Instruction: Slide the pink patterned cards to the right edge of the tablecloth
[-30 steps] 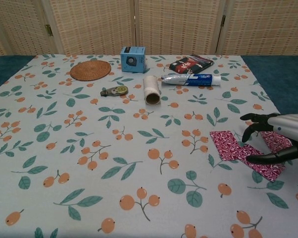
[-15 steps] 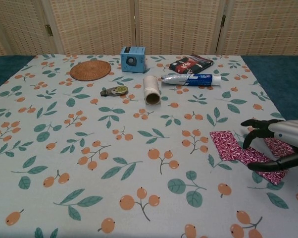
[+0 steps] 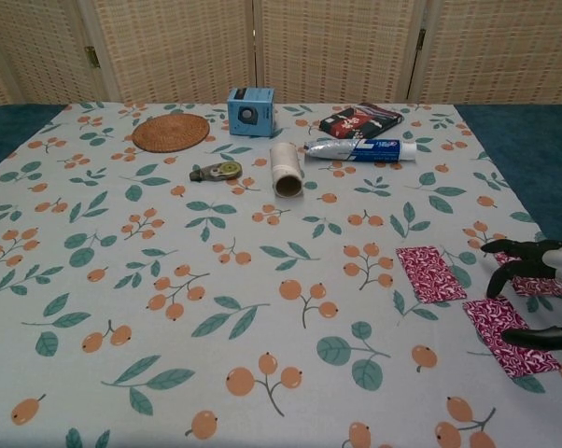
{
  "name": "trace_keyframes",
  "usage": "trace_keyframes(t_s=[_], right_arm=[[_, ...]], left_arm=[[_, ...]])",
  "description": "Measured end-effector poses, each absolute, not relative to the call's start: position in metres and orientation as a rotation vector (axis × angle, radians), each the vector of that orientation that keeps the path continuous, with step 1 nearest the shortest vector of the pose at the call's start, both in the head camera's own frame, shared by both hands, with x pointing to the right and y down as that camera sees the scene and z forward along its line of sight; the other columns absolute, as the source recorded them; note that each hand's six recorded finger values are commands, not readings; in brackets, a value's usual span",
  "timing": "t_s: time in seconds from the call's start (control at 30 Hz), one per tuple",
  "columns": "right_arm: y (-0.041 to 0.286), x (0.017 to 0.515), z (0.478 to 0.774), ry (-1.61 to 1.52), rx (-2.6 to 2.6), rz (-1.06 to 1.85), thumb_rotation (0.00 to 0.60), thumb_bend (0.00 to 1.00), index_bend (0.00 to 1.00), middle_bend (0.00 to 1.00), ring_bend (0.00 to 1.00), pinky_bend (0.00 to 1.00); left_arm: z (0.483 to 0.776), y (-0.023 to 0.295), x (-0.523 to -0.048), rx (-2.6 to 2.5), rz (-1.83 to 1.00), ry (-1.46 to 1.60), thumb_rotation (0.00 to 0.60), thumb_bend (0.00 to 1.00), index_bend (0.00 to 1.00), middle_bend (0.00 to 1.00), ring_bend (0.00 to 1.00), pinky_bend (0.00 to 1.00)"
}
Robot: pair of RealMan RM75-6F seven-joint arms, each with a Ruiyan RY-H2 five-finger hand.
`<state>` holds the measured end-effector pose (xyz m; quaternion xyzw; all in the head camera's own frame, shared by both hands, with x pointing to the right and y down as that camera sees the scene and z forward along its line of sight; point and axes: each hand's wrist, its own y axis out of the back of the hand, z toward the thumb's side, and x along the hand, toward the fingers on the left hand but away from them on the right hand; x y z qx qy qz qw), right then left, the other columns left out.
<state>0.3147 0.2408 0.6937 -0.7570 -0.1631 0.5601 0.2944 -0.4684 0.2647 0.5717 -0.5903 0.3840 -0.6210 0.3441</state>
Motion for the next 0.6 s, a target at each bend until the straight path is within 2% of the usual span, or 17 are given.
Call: trace_keyframes(t_s=[0.33, 0.57, 0.6], right_arm=[[0.234, 0.326, 0.678, -0.555, -2.007, 1.481, 0.157, 0.21, 0.27, 0.04, 0.00, 0.00], [0.210, 0.326, 0.665, -0.646, -2.008, 1.449, 0.332, 0.21, 0.27, 0.04, 0.00, 0.00], [0.206, 0.325, 0.664, -0.657, -2.011, 1.442, 0.374, 0.21, 0.27, 0.04, 0.00, 0.00]], left_arm=[[0.573, 0.262, -0.466, -1.541, -1.600, 0.994, 0.600, 0.17, 0.26, 0.06, 0.09, 0.00], [0.572, 0.261, -0.462, -1.547, -1.589, 0.987, 0.600, 0.17, 0.26, 0.06, 0.09, 0.00], [0.572, 0.261, -0.462, -1.548, -1.587, 0.987, 0.600, 0.17, 0.26, 0.06, 0.09, 0.00]])
